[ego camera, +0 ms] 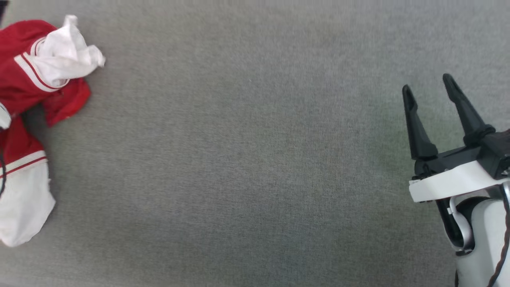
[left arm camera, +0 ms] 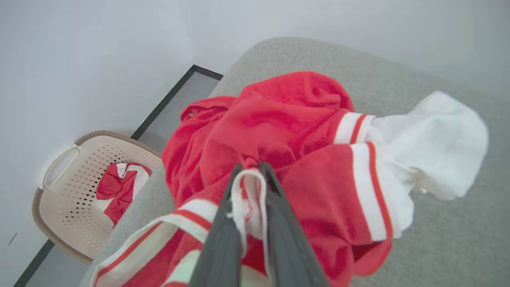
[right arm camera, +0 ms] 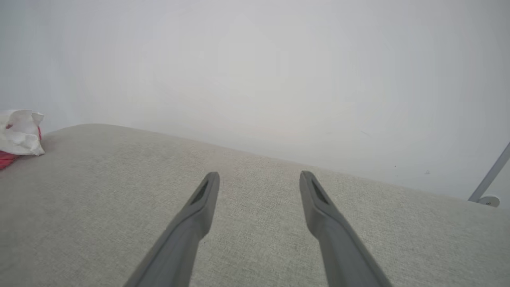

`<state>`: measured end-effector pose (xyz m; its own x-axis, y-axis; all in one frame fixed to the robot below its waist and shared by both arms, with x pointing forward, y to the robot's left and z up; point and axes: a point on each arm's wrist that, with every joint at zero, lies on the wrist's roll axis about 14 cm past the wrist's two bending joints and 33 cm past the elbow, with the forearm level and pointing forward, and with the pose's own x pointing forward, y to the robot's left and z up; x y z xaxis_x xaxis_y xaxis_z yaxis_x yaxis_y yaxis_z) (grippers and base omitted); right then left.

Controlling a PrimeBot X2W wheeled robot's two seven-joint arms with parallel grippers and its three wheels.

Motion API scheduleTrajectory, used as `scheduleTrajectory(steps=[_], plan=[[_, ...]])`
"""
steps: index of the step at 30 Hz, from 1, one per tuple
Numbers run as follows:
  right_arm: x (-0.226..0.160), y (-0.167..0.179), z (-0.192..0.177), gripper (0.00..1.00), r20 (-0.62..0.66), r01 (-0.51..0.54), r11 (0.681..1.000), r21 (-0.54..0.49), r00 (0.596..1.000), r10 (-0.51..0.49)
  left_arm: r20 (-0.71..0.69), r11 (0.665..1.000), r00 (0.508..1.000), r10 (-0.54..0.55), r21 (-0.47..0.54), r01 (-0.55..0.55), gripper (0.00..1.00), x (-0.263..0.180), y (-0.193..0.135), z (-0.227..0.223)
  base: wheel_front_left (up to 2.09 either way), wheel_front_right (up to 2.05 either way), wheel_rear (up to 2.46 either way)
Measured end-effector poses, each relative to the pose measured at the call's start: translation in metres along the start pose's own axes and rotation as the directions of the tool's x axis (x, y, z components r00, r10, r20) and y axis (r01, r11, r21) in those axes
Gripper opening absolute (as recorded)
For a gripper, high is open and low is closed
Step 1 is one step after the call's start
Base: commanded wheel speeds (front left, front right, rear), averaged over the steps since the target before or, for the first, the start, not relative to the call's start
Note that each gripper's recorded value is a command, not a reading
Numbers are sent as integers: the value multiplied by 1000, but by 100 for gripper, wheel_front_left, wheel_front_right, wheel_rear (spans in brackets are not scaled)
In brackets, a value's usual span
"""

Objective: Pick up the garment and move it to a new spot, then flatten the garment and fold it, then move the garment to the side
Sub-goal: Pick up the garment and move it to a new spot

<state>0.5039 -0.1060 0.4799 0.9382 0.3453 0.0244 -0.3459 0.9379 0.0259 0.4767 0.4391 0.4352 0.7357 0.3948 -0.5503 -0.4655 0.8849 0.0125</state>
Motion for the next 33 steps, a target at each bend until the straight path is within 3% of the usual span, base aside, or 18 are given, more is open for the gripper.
scheduleTrajectory(steps=[2,11,21,27,33], plan=[[-2,6,11,100,29,-7,1000,6,1000,6,112,1000,994,-9,17,7,0,-14,4,34,0,0,0],[-16,22,46,100,117,-19,999,27,993,16,381,994,922,-71,102,34,0,-74,11,127,0,0,0],[-28,33,76,100,196,-25,999,39,980,17,549,981,821,-157,184,65,0,-142,8,196,0,0,0],[-40,22,90,100,235,18,999,38,972,-26,583,959,773,-249,259,114,0,-171,-18,221,0,0,0],[-57,-2,95,100,252,100,994,42,962,-108,576,913,724,-379,361,191,0,-193,-68,230,0,0,0]])
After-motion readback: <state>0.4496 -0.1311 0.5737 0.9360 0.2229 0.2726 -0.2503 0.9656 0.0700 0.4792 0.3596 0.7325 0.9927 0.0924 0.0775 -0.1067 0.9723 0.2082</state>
